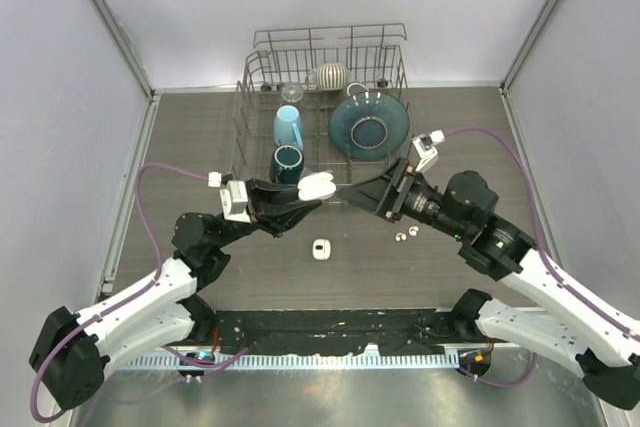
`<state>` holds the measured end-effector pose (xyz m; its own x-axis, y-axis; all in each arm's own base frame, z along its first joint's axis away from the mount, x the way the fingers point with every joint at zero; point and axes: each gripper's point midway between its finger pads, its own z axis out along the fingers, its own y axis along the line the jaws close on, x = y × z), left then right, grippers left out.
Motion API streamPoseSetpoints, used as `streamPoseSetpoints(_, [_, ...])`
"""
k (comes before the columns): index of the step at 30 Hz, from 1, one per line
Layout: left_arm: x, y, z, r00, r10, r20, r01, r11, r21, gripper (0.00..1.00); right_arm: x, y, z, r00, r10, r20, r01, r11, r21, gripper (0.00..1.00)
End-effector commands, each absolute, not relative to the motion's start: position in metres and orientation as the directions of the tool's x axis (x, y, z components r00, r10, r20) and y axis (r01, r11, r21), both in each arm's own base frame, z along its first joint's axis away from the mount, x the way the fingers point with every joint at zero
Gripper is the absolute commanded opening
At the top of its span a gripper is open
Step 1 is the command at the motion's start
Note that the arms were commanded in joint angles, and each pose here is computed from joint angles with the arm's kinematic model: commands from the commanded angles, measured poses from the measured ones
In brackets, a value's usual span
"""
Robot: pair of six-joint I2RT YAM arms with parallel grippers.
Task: Insert the wireless bluetooth earbuds into the charging case
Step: Open the charging case, then pick up the earbud from the center of the board.
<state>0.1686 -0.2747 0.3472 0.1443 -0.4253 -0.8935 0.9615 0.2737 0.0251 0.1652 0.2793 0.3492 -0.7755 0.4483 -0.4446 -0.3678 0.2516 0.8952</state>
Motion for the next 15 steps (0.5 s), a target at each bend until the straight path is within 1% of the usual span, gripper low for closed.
streamPoseSetpoints(1, [0.163,-0.262,0.366,0.221,-0.466,-0.857,0.945,0.318,0.071,0.00,0.173,0.237,0.367,-0.631,0.539,-0.558,-0.392,0.399,0.829,0.85])
streamPoseSetpoints(2, [0.160,-0.259,0.369,0.231,-0.471,-0.851,0.944,0.320,0.079,0.00,0.176,0.223,0.343,-0.630,0.537,-0.560,-0.308,0.489,0.816,0.85])
streamPoseSetpoints(3, [0.161,-0.259,0.367,0.228,-0.463,-0.856,0.943,0.324,0.076,0.00,0.180,0.211,0.336,-0.611,0.553,-0.566,-0.259,0.537,0.803,0.84])
streamPoseSetpoints(4, [0.160,-0.257,0.368,0.234,-0.462,-0.855,0.941,0.327,0.080,0.00,0.185,0.185,0.311,-0.577,0.570,-0.585,-0.146,0.632,0.761,0.84])
streamPoseSetpoints(5, [0.158,-0.257,0.367,0.234,-0.459,-0.857,0.941,0.328,0.082,0.00,0.185,0.174,0.301,-0.566,0.578,-0.587,-0.091,0.665,0.742,0.84])
streamPoseSetpoints(6, [0.155,-0.254,0.369,0.243,-0.463,-0.853,0.940,0.330,0.089,0.00,0.186,0.162,0.291,-0.551,0.589,-0.591,-0.034,0.692,0.721,0.81])
streamPoseSetpoints(7, [0.156,-0.253,0.367,0.239,-0.456,-0.857,0.938,0.335,0.083,0.00,0.184,0.139,0.270,-0.535,0.583,-0.612,0.062,0.749,0.660,0.78])
streamPoseSetpoints(9, [0.153,-0.249,0.370,0.254,-0.458,-0.852,0.934,0.344,0.093,0.00,0.180,0.120,0.250,-0.514,0.614,-0.599,0.171,0.757,0.630,0.71])
streamPoseSetpoints(10, [0.154,-0.249,0.368,0.250,-0.453,-0.856,0.934,0.347,0.089,0.00,0.178,0.110,0.238,-0.509,0.608,-0.609,0.212,0.775,0.596,0.69])
streamPoseSetpoints(15, [0.152,-0.247,0.368,0.252,-0.455,-0.854,0.933,0.349,0.090,0.00,0.175,0.105,0.194,-0.534,0.616,-0.579,0.322,0.781,0.535,0.56])
